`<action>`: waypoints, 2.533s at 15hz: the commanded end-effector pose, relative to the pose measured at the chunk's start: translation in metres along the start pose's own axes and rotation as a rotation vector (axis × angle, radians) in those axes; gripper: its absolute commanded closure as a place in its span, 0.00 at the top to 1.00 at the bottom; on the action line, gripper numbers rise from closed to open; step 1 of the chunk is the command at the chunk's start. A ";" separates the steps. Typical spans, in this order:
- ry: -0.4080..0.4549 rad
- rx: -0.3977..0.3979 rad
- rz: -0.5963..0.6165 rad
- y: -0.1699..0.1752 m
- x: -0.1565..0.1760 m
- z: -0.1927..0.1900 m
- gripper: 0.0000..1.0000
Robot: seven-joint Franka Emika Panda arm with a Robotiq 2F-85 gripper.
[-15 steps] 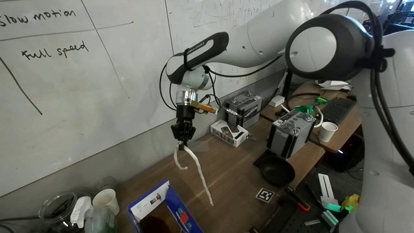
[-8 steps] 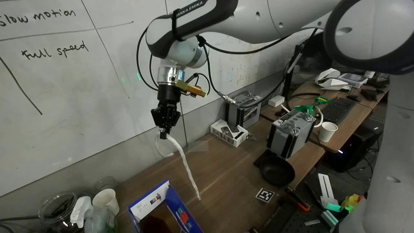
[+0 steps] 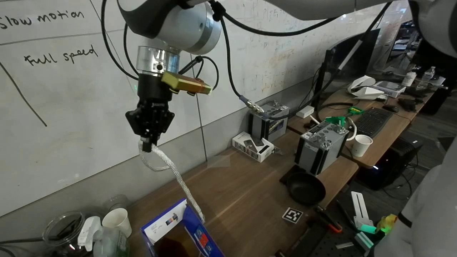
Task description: Put the ropes into the box.
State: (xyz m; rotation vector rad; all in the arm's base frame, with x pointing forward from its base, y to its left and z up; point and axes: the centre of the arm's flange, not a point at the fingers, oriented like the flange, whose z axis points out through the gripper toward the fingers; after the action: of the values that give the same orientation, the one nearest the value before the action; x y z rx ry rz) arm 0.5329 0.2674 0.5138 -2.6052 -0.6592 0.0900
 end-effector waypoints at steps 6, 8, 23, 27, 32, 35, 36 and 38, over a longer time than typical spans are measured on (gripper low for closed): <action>0.061 -0.098 0.010 -0.090 -0.029 0.015 0.14; 0.073 -0.107 0.012 -0.105 -0.031 0.015 0.14; 0.134 -0.176 0.060 -0.115 -0.039 0.007 0.14; 0.097 -0.177 0.072 -0.106 -0.048 0.021 0.14; 0.060 -0.192 0.093 -0.098 -0.068 0.030 0.14; 0.043 -0.193 0.100 -0.091 -0.077 0.033 0.14; 0.035 -0.192 0.101 -0.090 -0.080 0.036 0.14; 0.005 -0.190 0.099 -0.088 -0.083 0.043 0.14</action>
State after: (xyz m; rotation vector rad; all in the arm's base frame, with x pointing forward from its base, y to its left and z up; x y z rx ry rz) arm 0.4287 0.3256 0.5101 -2.8234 -0.5596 0.0295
